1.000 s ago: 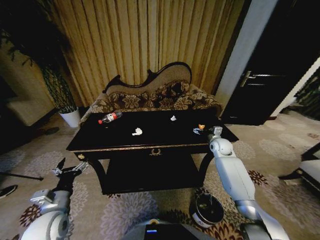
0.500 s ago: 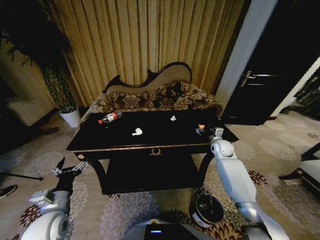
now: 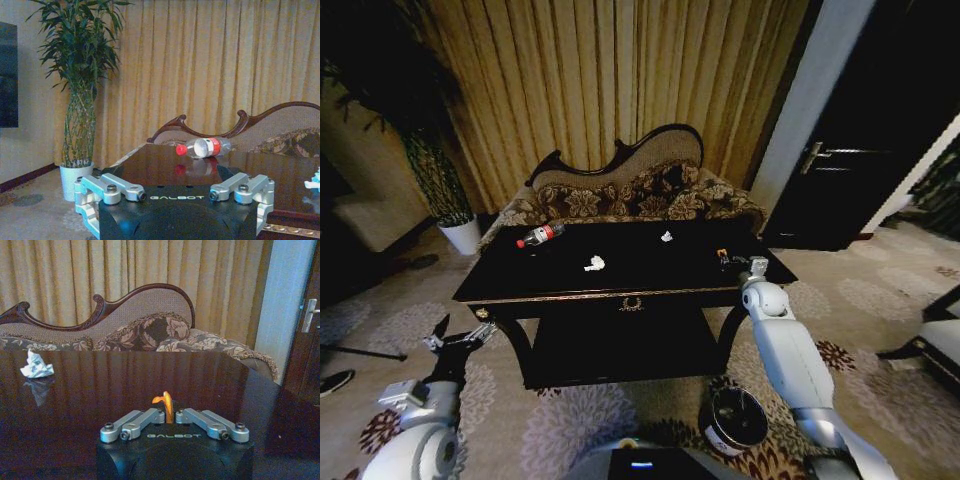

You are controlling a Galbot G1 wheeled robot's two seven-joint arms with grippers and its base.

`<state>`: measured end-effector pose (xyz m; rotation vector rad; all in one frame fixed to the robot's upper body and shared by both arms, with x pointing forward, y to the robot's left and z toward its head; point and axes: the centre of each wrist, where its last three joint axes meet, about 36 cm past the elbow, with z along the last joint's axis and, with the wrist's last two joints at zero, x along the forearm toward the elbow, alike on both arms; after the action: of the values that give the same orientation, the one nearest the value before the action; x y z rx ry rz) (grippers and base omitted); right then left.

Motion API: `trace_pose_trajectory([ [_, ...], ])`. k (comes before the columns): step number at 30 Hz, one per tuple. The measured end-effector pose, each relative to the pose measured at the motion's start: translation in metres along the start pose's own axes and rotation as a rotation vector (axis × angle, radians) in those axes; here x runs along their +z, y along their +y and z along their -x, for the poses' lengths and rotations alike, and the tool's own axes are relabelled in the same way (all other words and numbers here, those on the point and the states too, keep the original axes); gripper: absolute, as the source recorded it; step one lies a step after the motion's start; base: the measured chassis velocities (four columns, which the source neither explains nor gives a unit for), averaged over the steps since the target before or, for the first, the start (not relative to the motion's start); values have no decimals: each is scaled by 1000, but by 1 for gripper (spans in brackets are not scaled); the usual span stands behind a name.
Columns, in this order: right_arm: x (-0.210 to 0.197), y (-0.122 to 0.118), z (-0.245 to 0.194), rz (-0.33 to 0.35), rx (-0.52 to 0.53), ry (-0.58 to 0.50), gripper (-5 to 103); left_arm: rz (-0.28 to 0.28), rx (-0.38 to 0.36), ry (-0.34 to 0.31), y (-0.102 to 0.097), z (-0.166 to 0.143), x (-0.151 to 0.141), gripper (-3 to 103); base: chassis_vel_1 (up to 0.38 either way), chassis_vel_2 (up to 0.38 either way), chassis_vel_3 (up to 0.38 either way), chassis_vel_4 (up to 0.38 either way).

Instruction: Move to the front of the table and place the trash on the table into the trash bin.

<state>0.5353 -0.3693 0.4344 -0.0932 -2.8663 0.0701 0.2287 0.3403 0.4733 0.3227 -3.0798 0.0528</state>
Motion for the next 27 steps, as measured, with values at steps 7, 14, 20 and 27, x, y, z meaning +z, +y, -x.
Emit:
trace_pose_trajectory([
  [7, -9, 2, -16, 12, -11, -59, 4, -1, 3, -6, -1, 0, -2, 100, 0, 0, 0, 0],
  [14, -44, 5, -44, 63, -49, -191, 4, -3, 6, -10, -2, 1, -3, 100, 0, 0, 0, 0],
  [20, -56, 2, -87, 111, -77, -316, 4, -6, 6, -8, -3, 2, -1, 100, 0, 0, 0, 0],
  [27, -55, 5, -121, 144, -99, -368, 4, -7, 12, -10, -4, 4, 0, 100, 0, 0, 0, 0],
])
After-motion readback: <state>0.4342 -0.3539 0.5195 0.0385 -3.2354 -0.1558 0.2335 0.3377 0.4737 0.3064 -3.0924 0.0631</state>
